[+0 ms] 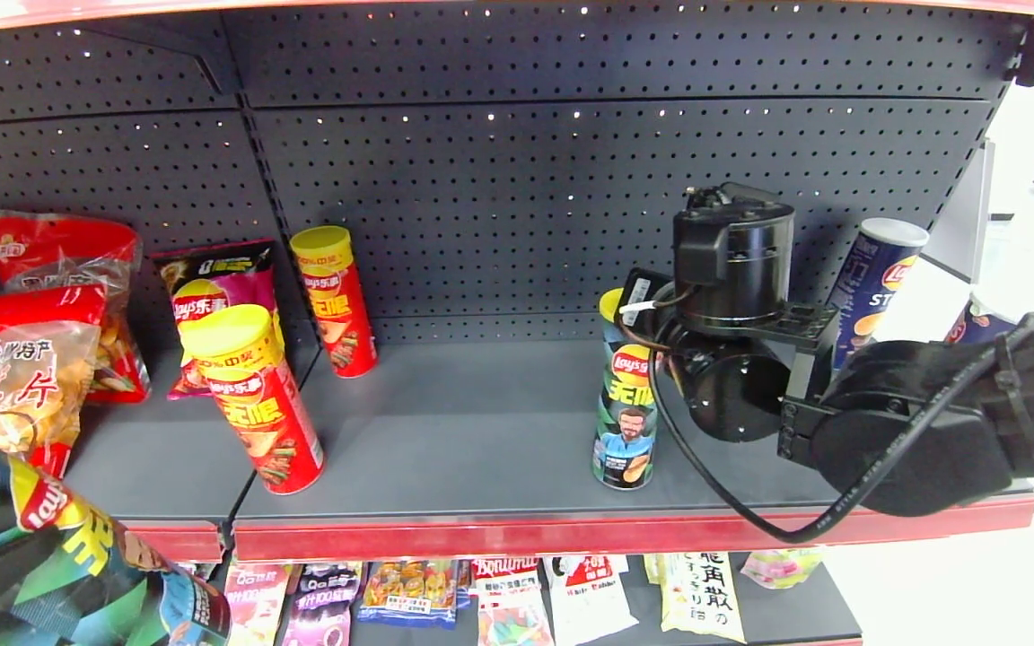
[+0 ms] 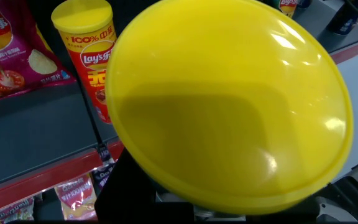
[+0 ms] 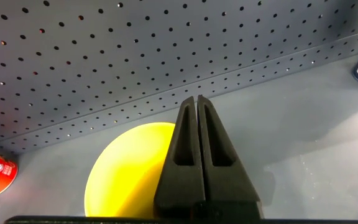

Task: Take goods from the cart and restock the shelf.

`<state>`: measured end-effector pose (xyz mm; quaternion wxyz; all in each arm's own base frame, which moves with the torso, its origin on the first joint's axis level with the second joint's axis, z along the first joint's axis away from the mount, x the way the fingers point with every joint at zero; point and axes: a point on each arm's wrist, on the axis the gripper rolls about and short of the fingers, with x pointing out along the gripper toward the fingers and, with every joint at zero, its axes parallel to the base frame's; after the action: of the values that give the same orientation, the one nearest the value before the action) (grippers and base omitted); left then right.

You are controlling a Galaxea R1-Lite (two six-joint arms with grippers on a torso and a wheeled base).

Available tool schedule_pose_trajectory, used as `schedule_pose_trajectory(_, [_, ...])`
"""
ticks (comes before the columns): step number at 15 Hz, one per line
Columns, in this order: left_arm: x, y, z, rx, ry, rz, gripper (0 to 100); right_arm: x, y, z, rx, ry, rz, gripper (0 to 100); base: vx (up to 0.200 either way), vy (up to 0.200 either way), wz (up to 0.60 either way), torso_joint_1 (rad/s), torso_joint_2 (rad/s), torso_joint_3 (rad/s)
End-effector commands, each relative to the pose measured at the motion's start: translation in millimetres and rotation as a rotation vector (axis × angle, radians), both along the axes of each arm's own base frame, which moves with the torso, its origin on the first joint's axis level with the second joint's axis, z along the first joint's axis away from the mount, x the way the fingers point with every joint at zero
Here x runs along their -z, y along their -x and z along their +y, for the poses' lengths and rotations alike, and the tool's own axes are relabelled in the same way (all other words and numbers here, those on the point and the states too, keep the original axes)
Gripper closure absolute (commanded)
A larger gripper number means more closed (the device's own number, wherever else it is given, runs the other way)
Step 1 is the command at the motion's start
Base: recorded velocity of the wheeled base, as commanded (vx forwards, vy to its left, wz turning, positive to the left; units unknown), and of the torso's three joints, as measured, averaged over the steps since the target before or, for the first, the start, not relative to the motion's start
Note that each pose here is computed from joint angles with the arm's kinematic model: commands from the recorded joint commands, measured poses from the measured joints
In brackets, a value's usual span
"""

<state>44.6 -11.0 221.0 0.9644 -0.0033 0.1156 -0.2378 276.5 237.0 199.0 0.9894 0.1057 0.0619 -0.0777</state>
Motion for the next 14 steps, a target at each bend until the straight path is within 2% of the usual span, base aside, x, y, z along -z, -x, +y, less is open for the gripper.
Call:
schedule_pose_trajectory(1, [0.0,0.0,0.0,0.000,0.000,0.000,100,0.7,-0.4,0.2,0.000,0.002,0.002,100,0.000,0.000,0.00,0.000,0.00,0.000])
schedule_pose_trajectory(14, [0.0,0.0,0.0,0.000,0.000,0.000,100,0.8,5.8,-6.3,-0.038,0.005,0.016,100,0.000,0.000,0.00,0.000,0.00,0.000])
